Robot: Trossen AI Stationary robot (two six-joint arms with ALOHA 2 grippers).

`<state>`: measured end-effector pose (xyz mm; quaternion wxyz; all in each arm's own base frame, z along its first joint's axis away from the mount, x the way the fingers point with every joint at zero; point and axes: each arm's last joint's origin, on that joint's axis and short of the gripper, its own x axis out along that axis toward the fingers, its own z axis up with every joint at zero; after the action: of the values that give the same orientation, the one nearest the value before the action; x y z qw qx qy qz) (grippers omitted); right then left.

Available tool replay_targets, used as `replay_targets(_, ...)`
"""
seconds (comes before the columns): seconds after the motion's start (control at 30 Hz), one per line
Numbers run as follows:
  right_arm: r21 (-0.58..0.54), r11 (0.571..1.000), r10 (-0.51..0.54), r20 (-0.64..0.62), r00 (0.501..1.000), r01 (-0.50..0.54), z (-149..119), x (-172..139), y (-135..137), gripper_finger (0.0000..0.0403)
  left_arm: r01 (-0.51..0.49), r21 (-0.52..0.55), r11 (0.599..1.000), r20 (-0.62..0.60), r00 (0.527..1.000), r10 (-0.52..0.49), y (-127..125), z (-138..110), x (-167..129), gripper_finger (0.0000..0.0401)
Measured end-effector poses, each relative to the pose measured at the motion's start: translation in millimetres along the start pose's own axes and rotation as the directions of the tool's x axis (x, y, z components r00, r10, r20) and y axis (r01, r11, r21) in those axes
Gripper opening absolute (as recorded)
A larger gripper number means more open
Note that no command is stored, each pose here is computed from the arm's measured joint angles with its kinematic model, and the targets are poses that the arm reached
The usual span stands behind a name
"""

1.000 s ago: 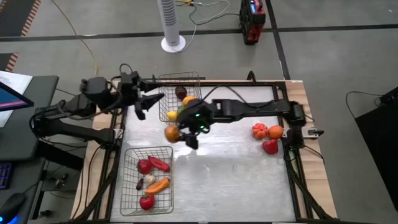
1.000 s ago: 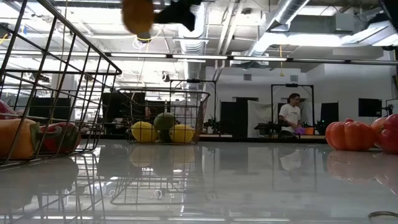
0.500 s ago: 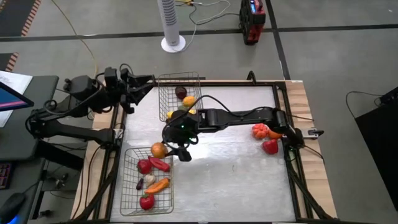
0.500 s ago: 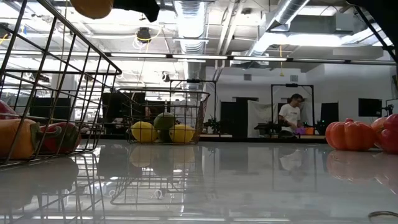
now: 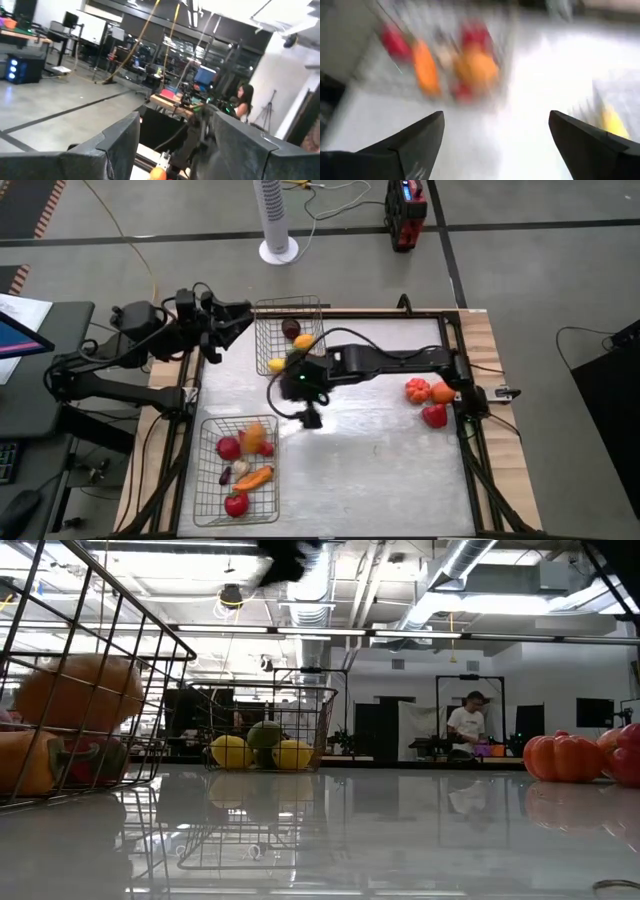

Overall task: Sort produce into baskets
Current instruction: Put the red bell pepper into the bottom wire basket

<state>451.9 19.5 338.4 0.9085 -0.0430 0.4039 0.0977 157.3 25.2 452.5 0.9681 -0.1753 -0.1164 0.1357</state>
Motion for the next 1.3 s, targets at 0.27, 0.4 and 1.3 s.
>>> replay_targets(0.27,0.147,0.978,-0.053,-0.526,0.849,0.151,-65,-38,-18,0.0356,0.038,0.091,0.995,-0.059,0.998,-0.032,0,-5,0,0.0238)
replay_targets(0.4,0.269,0.932,-0.046,-0.573,0.818,0.241,-99,-51,-32,0.0339,0.043,0.130,0.991,-0.070,0.997,-0.034,0,-6,0,0.0238)
replay_targets(1.3,0.418,0.861,0.257,-0.850,0.460,0.292,-280,-87,29,0.0395,-0.039,0.096,0.995,-0.090,0.995,0.047,4,-9,-1,0.0238)
